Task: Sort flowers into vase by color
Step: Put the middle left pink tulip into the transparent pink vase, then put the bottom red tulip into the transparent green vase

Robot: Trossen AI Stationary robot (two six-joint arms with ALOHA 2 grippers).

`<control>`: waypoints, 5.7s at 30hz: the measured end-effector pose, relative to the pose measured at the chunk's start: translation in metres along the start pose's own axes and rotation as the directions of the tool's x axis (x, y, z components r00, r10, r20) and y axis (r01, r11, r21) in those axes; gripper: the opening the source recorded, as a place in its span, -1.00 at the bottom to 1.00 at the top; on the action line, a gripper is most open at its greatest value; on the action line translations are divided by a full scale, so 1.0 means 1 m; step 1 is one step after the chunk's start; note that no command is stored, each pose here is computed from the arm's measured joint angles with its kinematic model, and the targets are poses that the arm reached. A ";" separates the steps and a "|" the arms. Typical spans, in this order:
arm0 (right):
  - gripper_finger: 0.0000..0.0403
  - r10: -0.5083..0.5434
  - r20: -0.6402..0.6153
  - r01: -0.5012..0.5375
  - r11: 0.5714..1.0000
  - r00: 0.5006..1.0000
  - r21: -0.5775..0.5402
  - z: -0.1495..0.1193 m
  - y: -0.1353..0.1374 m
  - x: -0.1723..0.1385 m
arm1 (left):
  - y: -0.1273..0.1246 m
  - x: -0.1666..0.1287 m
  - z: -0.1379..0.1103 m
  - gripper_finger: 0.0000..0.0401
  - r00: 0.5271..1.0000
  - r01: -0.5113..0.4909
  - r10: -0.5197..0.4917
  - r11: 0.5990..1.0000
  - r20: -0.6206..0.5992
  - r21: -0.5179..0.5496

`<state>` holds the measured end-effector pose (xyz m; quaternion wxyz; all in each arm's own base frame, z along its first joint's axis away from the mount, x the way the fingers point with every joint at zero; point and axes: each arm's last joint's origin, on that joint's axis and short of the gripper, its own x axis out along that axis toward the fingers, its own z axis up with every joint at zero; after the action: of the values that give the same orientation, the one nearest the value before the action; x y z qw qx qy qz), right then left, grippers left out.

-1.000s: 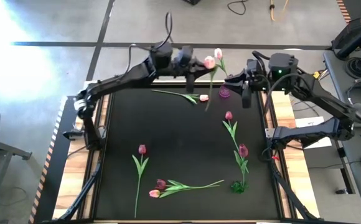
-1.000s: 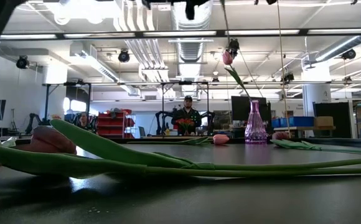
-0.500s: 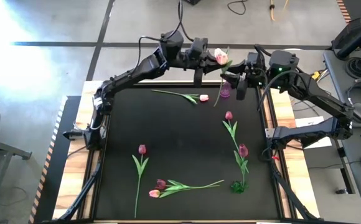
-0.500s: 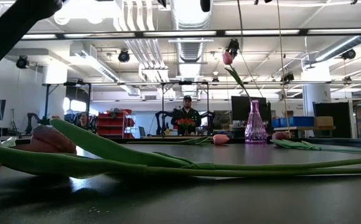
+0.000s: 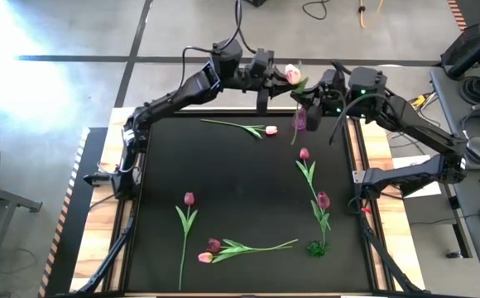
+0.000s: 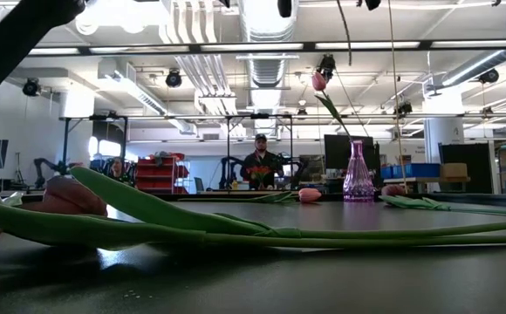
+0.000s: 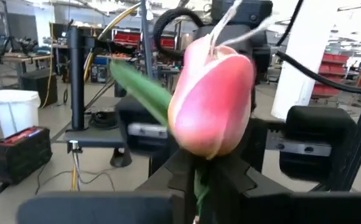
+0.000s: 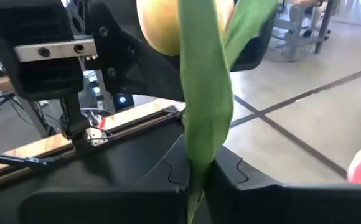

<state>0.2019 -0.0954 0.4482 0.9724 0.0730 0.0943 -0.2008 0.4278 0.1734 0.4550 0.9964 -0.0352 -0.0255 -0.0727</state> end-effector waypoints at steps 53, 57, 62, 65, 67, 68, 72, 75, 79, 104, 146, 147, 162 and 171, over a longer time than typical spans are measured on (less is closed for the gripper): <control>-0.94 -0.367 0.026 0.361 0.897 0.930 -0.257 -0.072 -0.144 0.048 | -0.105 -0.196 -0.098 -0.63 0.801 -0.597 0.597 0.795 -0.034 -0.111; -0.94 -0.434 0.014 0.422 0.869 0.901 -0.257 -0.076 -0.146 0.048 | -0.105 -0.195 -0.100 -0.63 0.800 -0.599 0.598 0.793 -0.052 -0.108; -0.89 -0.483 0.004 0.468 0.844 0.875 -0.262 -0.078 -0.148 0.047 | -0.103 -0.191 -0.104 -0.63 0.800 -0.600 0.596 0.793 -0.069 -0.106; -0.80 -0.481 -0.003 0.463 0.847 0.877 -0.261 -0.079 -0.148 0.048 | -0.103 -0.188 -0.107 -0.63 0.802 -0.597 0.592 0.795 -0.080 -0.104; -0.74 -0.481 -0.008 0.463 0.849 0.877 -0.254 -0.080 -0.149 0.049 | -0.103 -0.187 -0.108 -0.63 0.804 -0.595 0.589 0.797 -0.083 -0.104; -0.71 -0.482 -0.012 0.464 0.850 0.876 -0.250 -0.081 -0.149 0.049 | -0.103 -0.186 -0.108 -0.63 0.805 -0.593 0.587 0.798 -0.085 -0.104; -0.55 -0.482 -0.025 0.463 0.852 0.876 -0.245 -0.082 -0.150 0.050 | -0.104 -0.185 -0.109 -0.63 0.808 -0.589 0.582 0.802 -0.091 -0.103; -0.43 -0.480 -0.045 0.459 0.858 0.876 -0.230 -0.084 -0.149 0.050 | -0.106 -0.184 -0.109 -0.63 0.813 -0.581 0.574 0.807 -0.093 -0.103; -0.28 -0.479 -0.088 0.457 0.868 0.873 -0.195 -0.088 -0.148 0.047 | -0.107 -0.183 -0.111 -0.63 0.836 -0.548 0.537 0.829 -0.112 -0.110; -0.15 -0.470 -0.180 0.455 0.882 0.864 -0.123 -0.088 -0.133 0.023 | -0.114 -0.182 -0.125 -0.63 0.827 -0.545 0.502 0.827 -0.253 -0.139; -0.90 -0.412 -0.323 0.415 0.908 0.852 -0.062 -0.028 -0.054 -0.112 | -0.223 -0.092 -0.158 -0.73 0.505 -0.235 0.025 0.966 -0.863 -0.109; -0.89 -0.410 -0.322 0.412 0.909 0.853 -0.065 -0.029 -0.052 -0.116 | -0.228 -0.088 -0.162 -0.77 0.491 -0.217 0.001 0.969 -0.871 -0.121; -0.77 -0.382 -0.218 0.386 0.922 0.898 -0.025 -0.041 -0.015 -0.177 | -0.308 -0.069 -0.218 -0.77 0.356 -0.123 -0.110 0.979 -0.928 -0.163; -0.75 -0.301 -0.252 0.316 0.948 0.920 0.021 -0.048 -0.008 -0.184 | -0.351 -0.049 -0.249 -0.38 0.292 -0.072 -0.134 0.984 -0.947 -0.162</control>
<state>0.0252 -0.0246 0.4398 0.9066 0.1112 0.2179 -0.3437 0.3395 -0.1841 0.2277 0.8067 -0.0709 0.5780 -0.1006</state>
